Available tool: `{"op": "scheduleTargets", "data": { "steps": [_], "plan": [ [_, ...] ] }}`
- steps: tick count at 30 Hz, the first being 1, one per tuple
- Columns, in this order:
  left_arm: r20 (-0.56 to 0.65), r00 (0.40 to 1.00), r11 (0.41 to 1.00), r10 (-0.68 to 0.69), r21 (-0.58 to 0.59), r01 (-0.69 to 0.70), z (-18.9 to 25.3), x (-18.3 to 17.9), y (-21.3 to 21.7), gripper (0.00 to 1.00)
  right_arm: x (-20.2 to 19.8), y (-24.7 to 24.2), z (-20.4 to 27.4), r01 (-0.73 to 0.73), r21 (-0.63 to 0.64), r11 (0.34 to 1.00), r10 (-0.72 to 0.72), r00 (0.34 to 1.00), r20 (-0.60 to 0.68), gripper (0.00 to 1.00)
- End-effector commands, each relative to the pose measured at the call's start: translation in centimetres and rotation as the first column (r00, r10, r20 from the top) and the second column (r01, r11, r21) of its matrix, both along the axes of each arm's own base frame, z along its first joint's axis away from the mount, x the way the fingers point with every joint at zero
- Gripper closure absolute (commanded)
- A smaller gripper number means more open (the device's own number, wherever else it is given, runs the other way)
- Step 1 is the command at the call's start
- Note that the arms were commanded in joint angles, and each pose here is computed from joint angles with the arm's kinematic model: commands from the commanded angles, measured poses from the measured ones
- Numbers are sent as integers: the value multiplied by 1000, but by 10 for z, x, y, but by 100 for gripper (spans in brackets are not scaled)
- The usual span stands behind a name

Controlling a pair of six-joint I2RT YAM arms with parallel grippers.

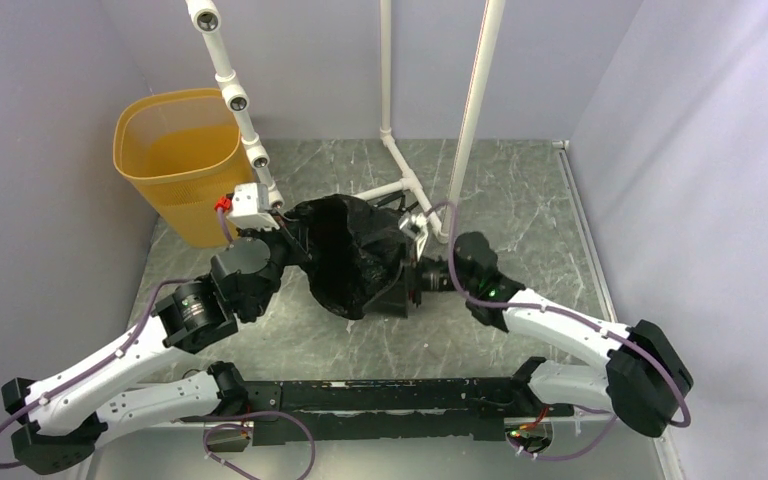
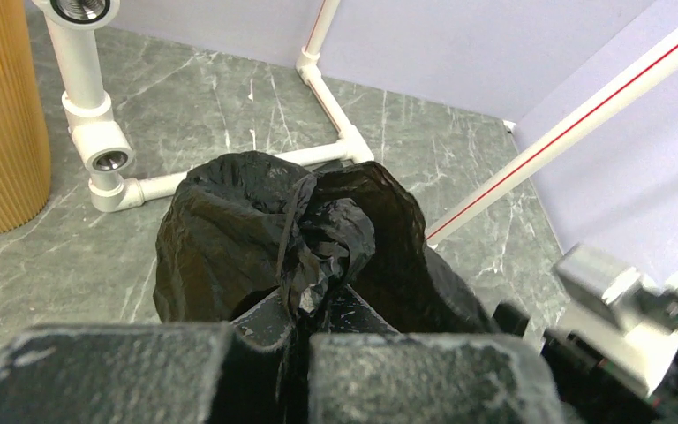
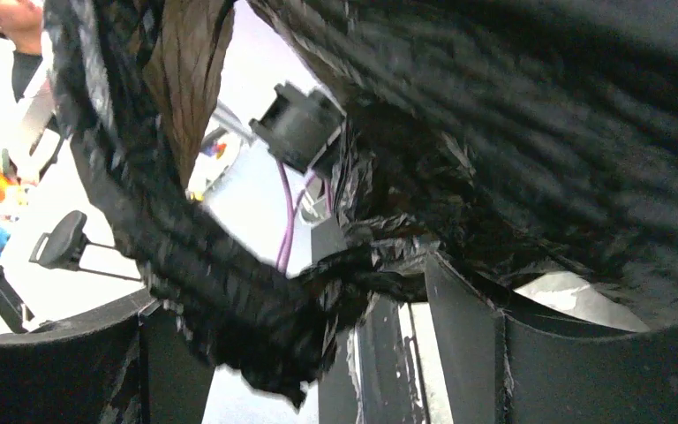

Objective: Put the trash bags into the trash bin

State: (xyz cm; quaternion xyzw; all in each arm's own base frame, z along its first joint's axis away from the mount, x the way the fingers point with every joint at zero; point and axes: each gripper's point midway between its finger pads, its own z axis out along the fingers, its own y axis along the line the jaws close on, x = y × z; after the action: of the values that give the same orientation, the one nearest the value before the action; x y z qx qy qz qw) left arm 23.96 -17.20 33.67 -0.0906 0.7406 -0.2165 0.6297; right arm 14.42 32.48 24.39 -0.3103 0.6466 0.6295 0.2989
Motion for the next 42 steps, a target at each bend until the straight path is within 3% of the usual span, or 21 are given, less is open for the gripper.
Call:
{"op": "scheduleTargets", "data": {
  "steps": [1,5,8,11,17,23,27,29,32,36,42],
  "plan": [
    [34,999,999,-1,-42,2,16,1,-1,98,-4,14,23,94,174,980,-123,979,162,18],
    [38,999,999,0,-52,2,17,0,1,98,-10,13,39,148,305,941,-210,960,183,24],
    [34,999,999,-1,-54,3,17,-2,4,98,-14,8,51,157,380,911,-231,960,158,42],
    [36,999,998,-4,-65,7,15,-4,6,98,-16,14,51,135,357,925,-196,970,144,62],
    [40,999,997,-15,-81,18,13,-7,7,98,-15,25,79,97,358,928,-158,977,145,80],
    [36,997,996,-74,-54,76,14,-6,-9,98,36,43,132,245,216,945,-298,920,256,81],
    [50,991,991,-124,-51,127,19,-8,-18,97,96,31,142,458,54,887,-460,872,167,80],
    [59,989,988,-136,-60,140,20,-9,-19,97,104,26,141,408,42,912,-410,908,88,76],
    [71,986,986,-150,-62,155,22,-12,-19,97,79,29,134,260,133,956,-264,964,18,68],
    [74,979,979,-192,-58,197,24,-14,-27,98,59,33,128,147,167,975,-141,989,-47,51],
    [61,978,977,-201,-64,204,25,-11,-36,98,43,23,142,123,190,974,-121,992,-26,38]
  ]
}}
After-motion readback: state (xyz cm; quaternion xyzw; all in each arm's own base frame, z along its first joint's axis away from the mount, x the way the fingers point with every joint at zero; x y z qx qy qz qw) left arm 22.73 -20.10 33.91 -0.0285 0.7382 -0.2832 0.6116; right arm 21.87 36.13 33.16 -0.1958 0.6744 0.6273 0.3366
